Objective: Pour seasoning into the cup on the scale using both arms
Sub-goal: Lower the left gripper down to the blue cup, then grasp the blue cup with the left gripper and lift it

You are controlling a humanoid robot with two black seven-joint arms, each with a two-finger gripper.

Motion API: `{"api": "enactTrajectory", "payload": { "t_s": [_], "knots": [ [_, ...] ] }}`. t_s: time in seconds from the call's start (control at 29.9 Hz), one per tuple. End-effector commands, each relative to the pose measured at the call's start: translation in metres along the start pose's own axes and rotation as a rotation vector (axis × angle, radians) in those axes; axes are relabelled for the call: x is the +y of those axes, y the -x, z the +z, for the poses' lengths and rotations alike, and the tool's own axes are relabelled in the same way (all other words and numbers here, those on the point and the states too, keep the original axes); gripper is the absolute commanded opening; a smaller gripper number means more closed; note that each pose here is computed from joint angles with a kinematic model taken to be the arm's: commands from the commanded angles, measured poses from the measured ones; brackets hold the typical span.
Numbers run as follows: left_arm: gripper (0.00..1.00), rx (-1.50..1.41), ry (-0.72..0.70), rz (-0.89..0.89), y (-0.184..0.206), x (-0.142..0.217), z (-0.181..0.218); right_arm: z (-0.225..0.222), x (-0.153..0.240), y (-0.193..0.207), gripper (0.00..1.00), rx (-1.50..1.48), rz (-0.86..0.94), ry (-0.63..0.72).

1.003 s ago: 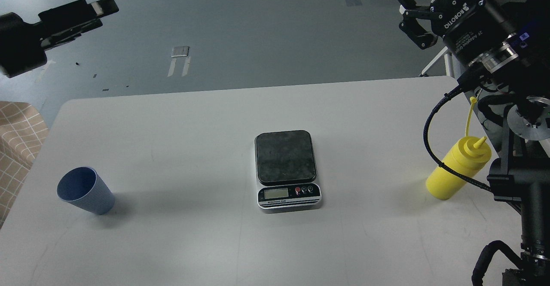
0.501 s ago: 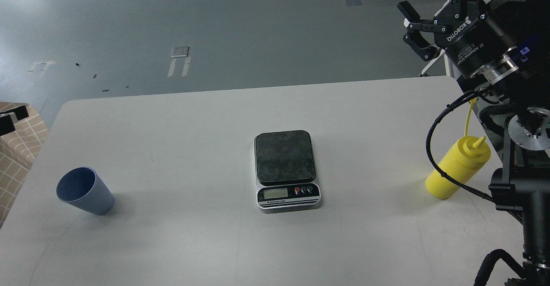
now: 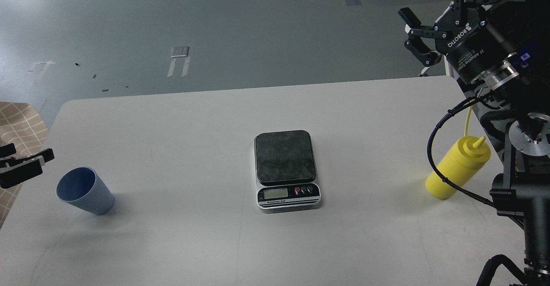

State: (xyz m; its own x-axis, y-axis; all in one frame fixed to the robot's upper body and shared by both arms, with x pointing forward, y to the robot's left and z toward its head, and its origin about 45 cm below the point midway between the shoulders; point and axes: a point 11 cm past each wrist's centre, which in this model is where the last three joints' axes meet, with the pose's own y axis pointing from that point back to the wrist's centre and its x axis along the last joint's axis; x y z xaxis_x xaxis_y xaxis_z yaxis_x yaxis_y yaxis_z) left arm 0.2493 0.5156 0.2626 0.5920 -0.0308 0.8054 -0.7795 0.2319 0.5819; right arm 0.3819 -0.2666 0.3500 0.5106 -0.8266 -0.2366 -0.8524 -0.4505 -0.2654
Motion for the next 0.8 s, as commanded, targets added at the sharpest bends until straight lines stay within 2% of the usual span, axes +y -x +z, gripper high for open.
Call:
{"api": "enactTrajectory", "payload": {
  "t_s": [0.0,0.17,0.5,0.77],
  "knots": [
    [0.98,0.015,0.020,-0.029,0.014,-0.010,0.005,-0.001,0.004,-0.004,1.00,-0.001,0.014,-0.004],
    [0.98,0.025,0.009,-0.066,0.033,-0.019,-0.001,-0.005,0.010,-0.006,1.00,0.004,0.027,-0.018],
    [0.98,0.029,0.024,-0.077,0.040,-0.032,0.002,-0.003,0.013,-0.008,1.00,0.000,0.035,-0.014],
    [0.97,0.025,-0.017,-0.110,0.055,-0.033,-0.012,0.000,0.015,-0.009,1.00,-0.001,0.042,-0.008]
  ]
}}
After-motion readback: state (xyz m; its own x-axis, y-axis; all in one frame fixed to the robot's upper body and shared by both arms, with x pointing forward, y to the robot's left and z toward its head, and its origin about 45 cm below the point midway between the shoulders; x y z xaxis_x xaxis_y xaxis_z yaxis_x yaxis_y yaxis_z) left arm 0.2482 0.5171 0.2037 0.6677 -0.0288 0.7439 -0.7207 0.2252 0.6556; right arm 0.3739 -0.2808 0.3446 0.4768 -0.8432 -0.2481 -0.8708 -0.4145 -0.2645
